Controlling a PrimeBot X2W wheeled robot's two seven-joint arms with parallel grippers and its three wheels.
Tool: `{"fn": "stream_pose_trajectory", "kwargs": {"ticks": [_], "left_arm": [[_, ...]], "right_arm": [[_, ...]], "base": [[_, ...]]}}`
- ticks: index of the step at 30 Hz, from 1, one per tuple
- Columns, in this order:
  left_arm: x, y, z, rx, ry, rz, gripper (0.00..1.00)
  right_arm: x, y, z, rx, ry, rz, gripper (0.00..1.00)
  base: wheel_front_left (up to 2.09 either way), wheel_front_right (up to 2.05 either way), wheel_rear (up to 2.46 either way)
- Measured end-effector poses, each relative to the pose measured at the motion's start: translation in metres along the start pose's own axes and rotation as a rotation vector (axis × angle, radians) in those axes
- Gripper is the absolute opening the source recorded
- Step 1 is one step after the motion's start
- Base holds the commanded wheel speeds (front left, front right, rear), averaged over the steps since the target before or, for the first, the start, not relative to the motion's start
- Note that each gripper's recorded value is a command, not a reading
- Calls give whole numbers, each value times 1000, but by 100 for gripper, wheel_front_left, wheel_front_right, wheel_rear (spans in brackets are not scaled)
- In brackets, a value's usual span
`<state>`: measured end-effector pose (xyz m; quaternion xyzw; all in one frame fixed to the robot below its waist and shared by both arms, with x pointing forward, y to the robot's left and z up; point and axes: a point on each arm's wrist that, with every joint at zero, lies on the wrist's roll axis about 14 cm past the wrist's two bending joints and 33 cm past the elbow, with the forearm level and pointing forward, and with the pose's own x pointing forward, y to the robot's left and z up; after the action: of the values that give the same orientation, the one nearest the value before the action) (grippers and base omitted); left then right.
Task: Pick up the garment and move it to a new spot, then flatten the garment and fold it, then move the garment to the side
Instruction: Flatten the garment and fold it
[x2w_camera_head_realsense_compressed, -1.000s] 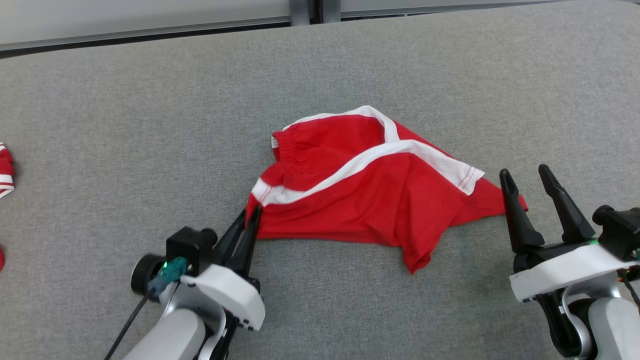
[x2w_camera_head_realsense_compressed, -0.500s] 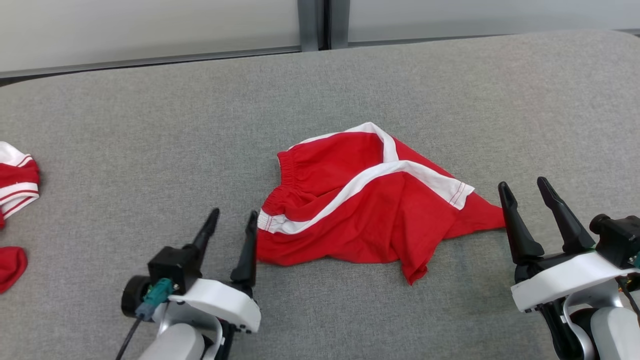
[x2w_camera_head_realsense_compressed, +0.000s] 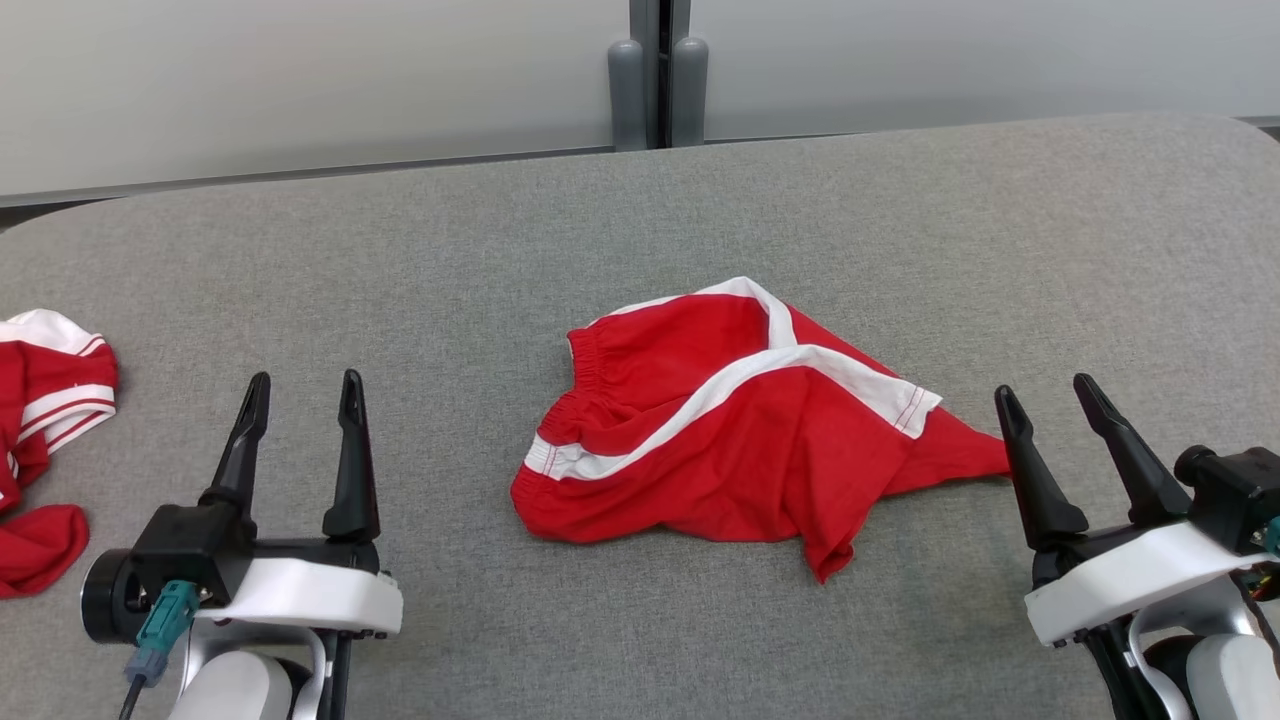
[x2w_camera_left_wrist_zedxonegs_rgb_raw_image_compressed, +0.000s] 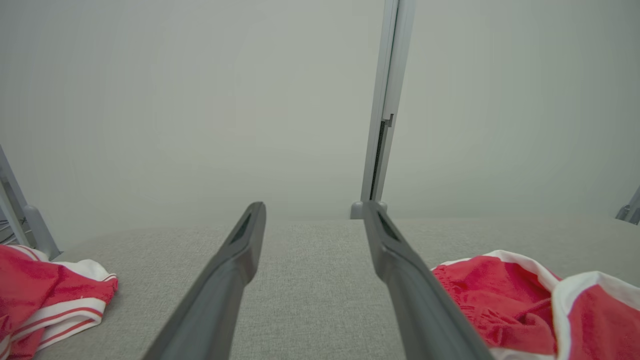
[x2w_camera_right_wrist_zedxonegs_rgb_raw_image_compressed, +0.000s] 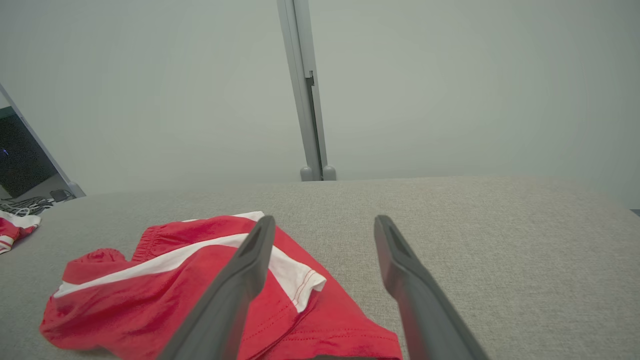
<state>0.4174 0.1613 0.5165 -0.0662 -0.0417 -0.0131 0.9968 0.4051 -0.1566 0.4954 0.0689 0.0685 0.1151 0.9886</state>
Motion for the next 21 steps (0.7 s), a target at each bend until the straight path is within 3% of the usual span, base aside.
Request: {"fn": "stream_pose_trajectory", "kwargs": {"ticks": [21], "left_arm": [[-18,10,-26,26,109,-15,100]], "right_arm": [[-8,11,3,-12,-3,24,100]], "base": [[0,0,0]]}}
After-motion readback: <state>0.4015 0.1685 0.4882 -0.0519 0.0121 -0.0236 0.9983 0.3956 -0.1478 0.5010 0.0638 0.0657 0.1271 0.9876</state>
